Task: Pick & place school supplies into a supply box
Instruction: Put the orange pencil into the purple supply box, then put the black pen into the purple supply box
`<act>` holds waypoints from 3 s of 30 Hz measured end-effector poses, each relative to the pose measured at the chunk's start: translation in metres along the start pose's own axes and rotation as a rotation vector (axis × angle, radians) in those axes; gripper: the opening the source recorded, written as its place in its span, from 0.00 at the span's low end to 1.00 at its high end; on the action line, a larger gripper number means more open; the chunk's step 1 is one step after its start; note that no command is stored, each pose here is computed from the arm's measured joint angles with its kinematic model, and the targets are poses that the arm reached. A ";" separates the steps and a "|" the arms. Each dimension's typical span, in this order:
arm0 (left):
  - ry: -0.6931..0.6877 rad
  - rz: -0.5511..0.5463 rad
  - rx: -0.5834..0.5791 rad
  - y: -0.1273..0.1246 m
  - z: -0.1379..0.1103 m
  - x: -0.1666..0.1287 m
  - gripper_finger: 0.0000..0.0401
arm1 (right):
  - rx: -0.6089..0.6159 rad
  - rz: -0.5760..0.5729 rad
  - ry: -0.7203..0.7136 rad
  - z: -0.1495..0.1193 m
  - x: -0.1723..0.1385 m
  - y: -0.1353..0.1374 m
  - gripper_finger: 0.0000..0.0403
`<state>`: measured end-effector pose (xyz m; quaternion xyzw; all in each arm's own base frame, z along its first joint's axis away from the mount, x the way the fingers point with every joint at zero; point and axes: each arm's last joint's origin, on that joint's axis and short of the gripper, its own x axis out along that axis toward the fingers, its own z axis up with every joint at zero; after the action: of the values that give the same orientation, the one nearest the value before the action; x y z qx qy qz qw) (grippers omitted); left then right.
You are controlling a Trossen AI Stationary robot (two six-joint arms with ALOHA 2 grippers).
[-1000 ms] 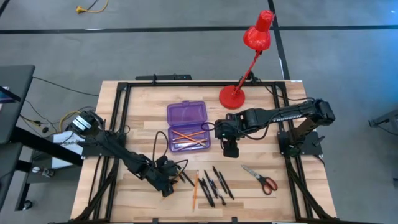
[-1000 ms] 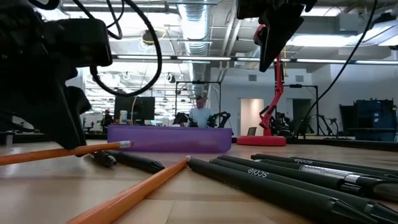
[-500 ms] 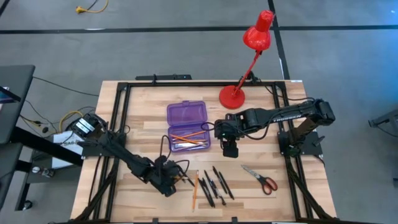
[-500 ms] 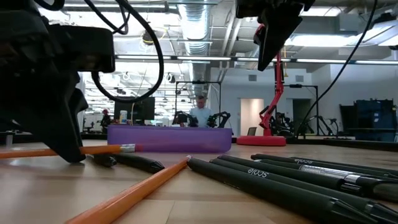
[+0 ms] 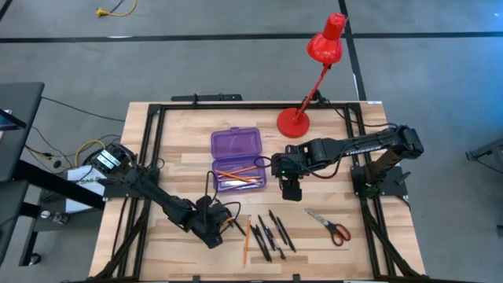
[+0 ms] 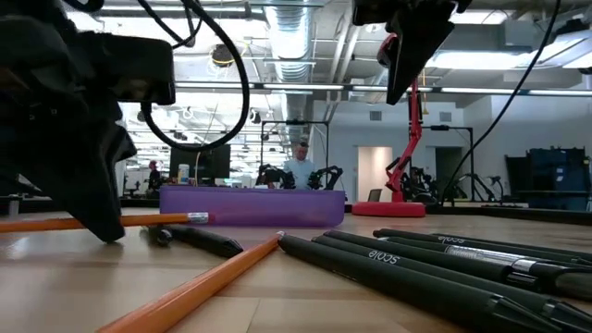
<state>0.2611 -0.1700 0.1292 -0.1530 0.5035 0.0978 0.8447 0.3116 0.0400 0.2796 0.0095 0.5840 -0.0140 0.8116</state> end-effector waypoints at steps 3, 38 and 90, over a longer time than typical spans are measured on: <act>0.050 -0.002 0.058 -0.006 0.006 -0.007 0.02 | 0.001 -0.005 0.030 -0.003 0.000 0.000 0.48; -0.138 0.248 0.103 0.113 0.156 -0.060 0.03 | 0.157 -0.036 0.174 -0.029 0.022 0.014 0.48; -0.317 -0.104 0.042 0.153 0.147 -0.023 0.28 | 0.206 -0.072 0.031 -0.021 0.022 0.030 0.48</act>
<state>0.3217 0.0252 0.1908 -0.1437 0.3571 0.0664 0.9206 0.2994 0.0703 0.2517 0.0721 0.5918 -0.1029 0.7962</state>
